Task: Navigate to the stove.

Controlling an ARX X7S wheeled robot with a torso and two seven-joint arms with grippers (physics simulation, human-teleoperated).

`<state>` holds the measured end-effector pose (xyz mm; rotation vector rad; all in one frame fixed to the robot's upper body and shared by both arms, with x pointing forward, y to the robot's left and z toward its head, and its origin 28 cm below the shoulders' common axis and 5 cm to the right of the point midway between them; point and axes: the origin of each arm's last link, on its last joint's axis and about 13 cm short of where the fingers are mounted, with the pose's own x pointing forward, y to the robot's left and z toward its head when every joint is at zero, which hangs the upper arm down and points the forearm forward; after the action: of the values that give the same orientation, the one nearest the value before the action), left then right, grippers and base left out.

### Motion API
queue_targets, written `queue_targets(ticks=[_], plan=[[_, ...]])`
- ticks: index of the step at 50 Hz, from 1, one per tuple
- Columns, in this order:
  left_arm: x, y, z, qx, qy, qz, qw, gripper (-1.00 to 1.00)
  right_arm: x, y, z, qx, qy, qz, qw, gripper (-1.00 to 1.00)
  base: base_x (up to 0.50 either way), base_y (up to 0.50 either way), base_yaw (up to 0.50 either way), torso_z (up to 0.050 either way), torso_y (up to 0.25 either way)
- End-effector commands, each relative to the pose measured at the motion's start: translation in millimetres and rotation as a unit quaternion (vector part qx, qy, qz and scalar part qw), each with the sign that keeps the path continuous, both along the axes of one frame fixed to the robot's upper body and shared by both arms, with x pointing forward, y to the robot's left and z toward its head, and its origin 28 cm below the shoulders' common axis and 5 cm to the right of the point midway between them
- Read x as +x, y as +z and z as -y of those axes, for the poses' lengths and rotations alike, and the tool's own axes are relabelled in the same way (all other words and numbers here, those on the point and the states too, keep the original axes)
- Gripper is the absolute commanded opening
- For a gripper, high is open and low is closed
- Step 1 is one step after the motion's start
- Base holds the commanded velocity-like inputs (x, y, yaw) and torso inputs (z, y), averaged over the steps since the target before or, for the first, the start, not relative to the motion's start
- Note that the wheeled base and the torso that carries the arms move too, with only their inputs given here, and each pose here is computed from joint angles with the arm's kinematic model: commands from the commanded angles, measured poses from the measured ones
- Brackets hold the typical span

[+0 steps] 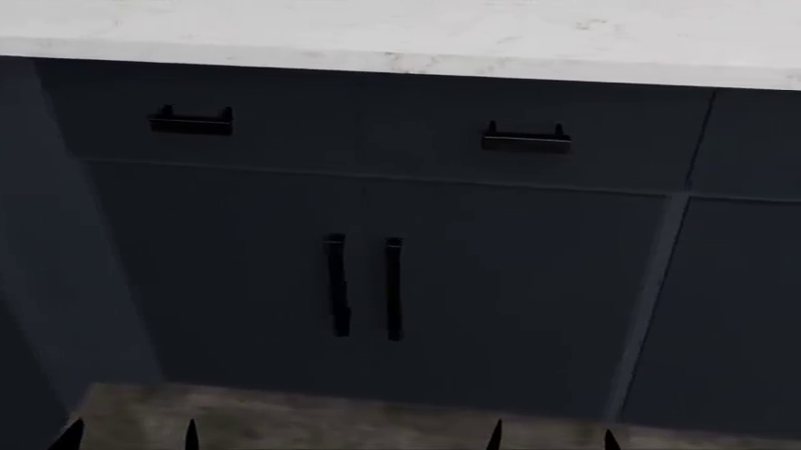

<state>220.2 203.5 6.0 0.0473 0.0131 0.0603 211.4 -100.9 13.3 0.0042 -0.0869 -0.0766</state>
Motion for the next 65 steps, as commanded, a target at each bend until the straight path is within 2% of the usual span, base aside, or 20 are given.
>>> queue_targets(ticks=[1, 65], plan=[[0.6, -0.5, 0.0, 0.000, 0.000, -0.001, 1.000, 1.00, 0.1, -0.3, -0.1, -0.003, -0.001, 0.001, 1.000, 1.00, -0.42, -0.03, 0.00, 0.000, 0.000], [0.5, -0.4, 0.7, 0.001, -0.002, -0.001, 1.000, 1.00, -1.0, 0.2, 0.3, -0.007, -0.003, 0.006, 1.000, 1.00, -0.48, -0.07, 0.00, 0.000, 0.000]])
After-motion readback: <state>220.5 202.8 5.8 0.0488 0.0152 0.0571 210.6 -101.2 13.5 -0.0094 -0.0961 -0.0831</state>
